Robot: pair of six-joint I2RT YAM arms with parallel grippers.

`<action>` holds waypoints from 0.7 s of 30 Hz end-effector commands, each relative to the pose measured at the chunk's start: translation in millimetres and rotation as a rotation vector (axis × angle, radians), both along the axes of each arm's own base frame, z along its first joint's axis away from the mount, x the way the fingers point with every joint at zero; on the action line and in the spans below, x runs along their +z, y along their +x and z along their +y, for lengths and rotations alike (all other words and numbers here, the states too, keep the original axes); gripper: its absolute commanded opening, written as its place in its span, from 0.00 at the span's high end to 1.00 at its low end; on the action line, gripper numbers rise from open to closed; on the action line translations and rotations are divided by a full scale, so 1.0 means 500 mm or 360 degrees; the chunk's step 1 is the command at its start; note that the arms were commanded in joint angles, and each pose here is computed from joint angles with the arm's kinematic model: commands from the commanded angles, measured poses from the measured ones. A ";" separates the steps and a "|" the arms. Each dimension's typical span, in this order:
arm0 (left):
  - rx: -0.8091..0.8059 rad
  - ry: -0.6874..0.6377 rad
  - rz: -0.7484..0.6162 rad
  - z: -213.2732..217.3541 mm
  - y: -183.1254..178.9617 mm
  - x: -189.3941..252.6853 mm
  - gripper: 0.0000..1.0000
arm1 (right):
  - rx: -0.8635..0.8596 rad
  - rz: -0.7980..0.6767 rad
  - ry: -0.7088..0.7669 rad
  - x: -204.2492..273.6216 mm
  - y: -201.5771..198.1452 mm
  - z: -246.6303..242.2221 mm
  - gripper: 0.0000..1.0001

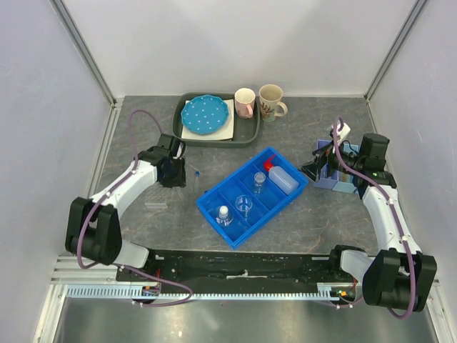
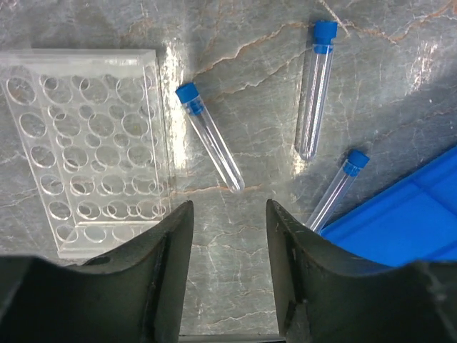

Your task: Organize the chemistry lab equipment

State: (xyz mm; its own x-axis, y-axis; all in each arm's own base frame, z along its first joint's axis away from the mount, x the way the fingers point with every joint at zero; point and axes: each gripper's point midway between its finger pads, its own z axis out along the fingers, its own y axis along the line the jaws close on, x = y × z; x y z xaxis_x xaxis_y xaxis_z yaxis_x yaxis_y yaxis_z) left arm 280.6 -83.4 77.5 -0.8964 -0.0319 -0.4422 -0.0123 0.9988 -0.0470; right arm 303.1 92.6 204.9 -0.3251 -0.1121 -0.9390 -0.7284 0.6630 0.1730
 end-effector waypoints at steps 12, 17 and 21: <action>0.0033 0.0116 0.0229 -0.002 0.048 -0.050 0.51 | 0.0040 -0.0074 0.0003 0.032 -0.002 0.006 0.02; 0.0065 0.0111 0.0265 -0.003 0.055 -0.076 0.51 | 0.0039 -0.0065 0.0002 0.029 -0.002 0.005 0.02; 0.0090 0.0094 0.0290 -0.007 0.056 -0.095 0.53 | 0.0040 -0.0057 0.0001 0.027 -0.002 0.005 0.02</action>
State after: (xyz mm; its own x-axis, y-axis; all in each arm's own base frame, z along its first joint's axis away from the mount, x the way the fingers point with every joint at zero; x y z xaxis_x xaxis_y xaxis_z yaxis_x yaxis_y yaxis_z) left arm 295.6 -85.6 31.5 -0.9679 -0.0135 -0.2508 -0.0215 0.9993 0.0291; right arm 301.0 93.0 203.0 -0.3388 -0.1099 -0.9344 -0.7260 0.6623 0.1854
